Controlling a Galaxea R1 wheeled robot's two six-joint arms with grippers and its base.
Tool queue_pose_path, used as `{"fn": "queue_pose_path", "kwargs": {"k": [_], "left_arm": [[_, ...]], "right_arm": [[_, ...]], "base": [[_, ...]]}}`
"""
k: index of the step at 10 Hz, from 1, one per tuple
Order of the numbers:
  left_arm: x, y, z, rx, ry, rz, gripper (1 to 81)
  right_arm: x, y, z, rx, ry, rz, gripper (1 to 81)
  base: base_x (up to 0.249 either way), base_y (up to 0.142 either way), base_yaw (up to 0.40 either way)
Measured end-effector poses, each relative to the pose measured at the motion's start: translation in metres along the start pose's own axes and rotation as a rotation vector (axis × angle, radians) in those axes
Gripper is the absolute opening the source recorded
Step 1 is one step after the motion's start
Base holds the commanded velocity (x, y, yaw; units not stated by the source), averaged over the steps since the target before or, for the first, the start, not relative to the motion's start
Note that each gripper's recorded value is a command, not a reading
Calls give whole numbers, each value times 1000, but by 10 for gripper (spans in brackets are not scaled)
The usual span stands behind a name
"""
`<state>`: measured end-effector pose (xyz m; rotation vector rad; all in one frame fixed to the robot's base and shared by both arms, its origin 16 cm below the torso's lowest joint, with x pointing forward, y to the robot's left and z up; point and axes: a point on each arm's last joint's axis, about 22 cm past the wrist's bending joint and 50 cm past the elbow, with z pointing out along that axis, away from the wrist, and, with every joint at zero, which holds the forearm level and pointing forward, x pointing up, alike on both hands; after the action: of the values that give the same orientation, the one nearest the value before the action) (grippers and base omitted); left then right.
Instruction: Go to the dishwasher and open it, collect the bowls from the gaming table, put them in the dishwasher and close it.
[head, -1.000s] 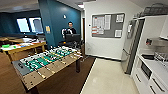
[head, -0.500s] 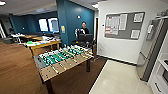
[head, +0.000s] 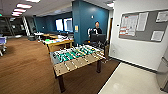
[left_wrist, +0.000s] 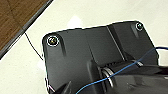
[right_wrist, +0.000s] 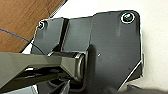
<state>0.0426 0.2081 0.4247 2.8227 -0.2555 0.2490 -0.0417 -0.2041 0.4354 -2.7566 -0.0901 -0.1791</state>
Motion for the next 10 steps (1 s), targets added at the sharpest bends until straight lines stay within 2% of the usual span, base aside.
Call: {"fn": "queue_pose_path", "kwargs": {"k": [3, 6, 7, 9, 10], "left_arm": [[0, 8, 3, -1, -2, 1, 811], [-1, -7, 2, 33, -6, 5, 811], [2, -8, 2, 35, -1, 6, 811], [-3, 7, 5, 16, -9, 2, 811], [-1, 5, 4, 19, -6, 3, 811]], "right_arm": [[0, 3, -1, -7, -1, -2, 811], [1, 0, 1, -2, 2, -4, 811], [-3, -4, 2, 3, -1, -2, 811], [-7, 2, 0, -8, -7, -3, 811], [-7, 2, 0, -8, -6, -3, 811]], "base": [[0, 0, 367], [0, 0, 368], [0, 0, 368], [0, 0, 368], [0, 0, 368]]}}
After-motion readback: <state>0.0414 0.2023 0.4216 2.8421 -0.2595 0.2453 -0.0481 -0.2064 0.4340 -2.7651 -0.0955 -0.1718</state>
